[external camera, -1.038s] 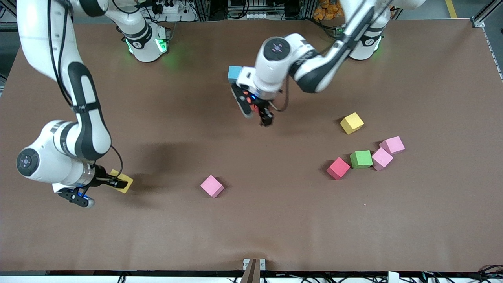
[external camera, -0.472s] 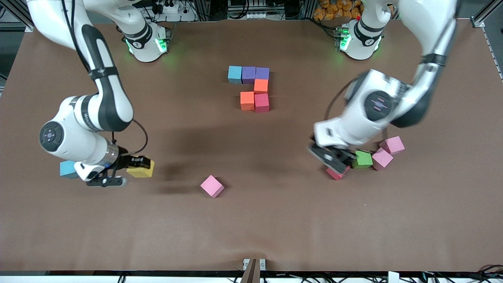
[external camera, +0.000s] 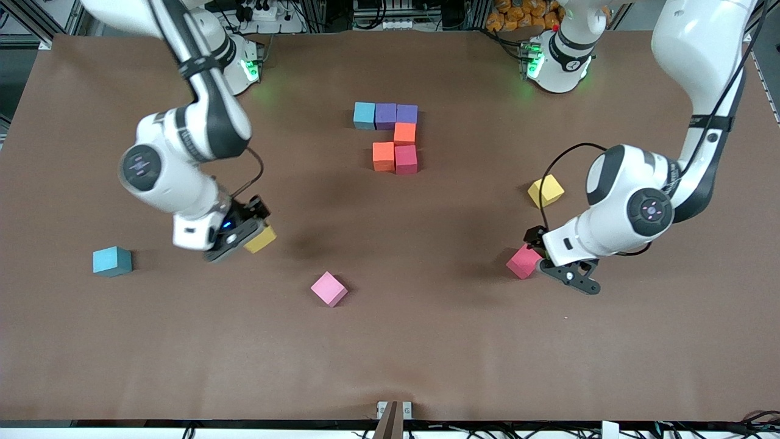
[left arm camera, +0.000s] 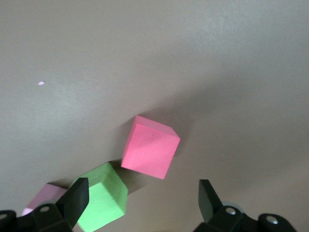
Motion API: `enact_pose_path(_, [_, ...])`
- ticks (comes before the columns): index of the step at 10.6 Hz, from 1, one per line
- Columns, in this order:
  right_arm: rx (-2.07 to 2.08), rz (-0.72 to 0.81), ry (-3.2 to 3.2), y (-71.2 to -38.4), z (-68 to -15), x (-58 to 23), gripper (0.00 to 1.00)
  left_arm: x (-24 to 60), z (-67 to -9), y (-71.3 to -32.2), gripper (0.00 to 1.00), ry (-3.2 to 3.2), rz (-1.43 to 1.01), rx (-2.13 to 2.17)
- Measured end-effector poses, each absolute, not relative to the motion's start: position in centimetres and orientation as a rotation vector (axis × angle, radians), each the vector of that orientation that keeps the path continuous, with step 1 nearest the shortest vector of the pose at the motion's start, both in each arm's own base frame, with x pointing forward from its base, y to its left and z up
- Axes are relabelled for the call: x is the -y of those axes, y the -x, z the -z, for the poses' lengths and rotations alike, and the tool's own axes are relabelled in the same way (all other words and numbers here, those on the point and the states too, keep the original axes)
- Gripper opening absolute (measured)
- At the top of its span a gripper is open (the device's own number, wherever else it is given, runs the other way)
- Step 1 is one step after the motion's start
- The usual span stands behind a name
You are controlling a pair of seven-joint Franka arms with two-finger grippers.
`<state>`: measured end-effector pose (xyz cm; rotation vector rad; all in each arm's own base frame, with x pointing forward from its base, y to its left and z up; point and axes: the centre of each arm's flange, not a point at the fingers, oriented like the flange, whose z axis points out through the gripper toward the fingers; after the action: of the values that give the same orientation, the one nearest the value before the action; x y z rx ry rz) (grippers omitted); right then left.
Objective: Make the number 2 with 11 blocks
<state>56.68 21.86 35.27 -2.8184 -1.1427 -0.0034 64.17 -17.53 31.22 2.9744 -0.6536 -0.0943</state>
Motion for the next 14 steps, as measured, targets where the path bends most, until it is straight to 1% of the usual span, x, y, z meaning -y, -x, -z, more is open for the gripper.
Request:
enact_pose_path(4, [1.641,-0.103,2.703,-50.0,-32.8,-31.2,0.62,17.6,-26.9,-64.7,1.00,-3.033,0.079,0.811])
enact_pose_path(7, [1.914,-0.175,2.600,-46.8,-30.9,-33.7,0.62,18.5,-25.3,-64.5,1.00,-3.040,0.079,0.888])
enact_pose_path(10, [2.092,-0.212,2.477,-43.0,-29.4,-37.6,0.62,19.1,-25.0,-64.4,1.00,-3.022,0.062,0.932])
enact_pose_path(14, [2.253,-0.202,2.356,-38.5,-26.6,-42.6,0.62,19.5,-24.0,-63.8,1.00,-3.002,0.053,0.966])
